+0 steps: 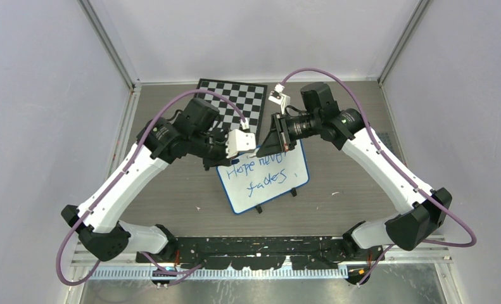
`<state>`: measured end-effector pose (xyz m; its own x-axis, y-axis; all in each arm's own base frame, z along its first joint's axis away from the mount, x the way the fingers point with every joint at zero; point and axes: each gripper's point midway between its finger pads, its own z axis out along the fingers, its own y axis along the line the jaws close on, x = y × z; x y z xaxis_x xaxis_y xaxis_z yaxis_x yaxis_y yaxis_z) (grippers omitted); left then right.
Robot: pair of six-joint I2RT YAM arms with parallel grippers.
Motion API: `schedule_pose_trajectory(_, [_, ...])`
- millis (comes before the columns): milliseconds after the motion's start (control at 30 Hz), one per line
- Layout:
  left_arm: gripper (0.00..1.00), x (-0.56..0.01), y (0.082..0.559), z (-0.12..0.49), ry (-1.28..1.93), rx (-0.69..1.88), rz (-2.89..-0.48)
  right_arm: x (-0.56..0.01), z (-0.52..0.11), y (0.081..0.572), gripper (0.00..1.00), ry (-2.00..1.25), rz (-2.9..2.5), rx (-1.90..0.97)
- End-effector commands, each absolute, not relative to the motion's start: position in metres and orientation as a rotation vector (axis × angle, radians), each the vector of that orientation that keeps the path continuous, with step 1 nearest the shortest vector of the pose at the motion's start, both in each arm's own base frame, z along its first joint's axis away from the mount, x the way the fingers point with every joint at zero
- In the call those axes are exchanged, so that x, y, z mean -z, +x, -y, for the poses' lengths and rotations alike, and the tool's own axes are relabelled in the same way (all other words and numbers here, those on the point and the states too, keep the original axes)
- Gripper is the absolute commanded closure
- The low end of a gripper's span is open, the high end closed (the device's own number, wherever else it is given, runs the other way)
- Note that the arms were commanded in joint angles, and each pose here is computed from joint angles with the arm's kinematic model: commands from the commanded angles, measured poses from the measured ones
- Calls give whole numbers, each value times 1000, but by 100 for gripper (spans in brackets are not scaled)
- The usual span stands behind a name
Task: Write a sentence on the whiteboard
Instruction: Close the whiteboard marker at the center of the board.
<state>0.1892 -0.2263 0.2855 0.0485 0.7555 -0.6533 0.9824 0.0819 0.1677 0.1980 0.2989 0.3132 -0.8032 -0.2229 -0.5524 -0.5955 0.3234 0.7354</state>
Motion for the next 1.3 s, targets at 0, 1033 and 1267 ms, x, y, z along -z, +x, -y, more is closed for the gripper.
schedule_pose_trajectory(0, [100, -303, 185, 239, 1702, 540, -1702, -329, -303, 201, 100, -761, -2170, -1462])
schedule_pose_trajectory(1033, [100, -383, 186, 324, 1469, 850, -1543, -311, -324, 184, 100, -838, -2213, -1493])
schedule_pose_trajectory(1267, [100, -397, 186, 338, 1469, 883, -1483, -309, -331, 175, 100, -897, -2212, -1487])
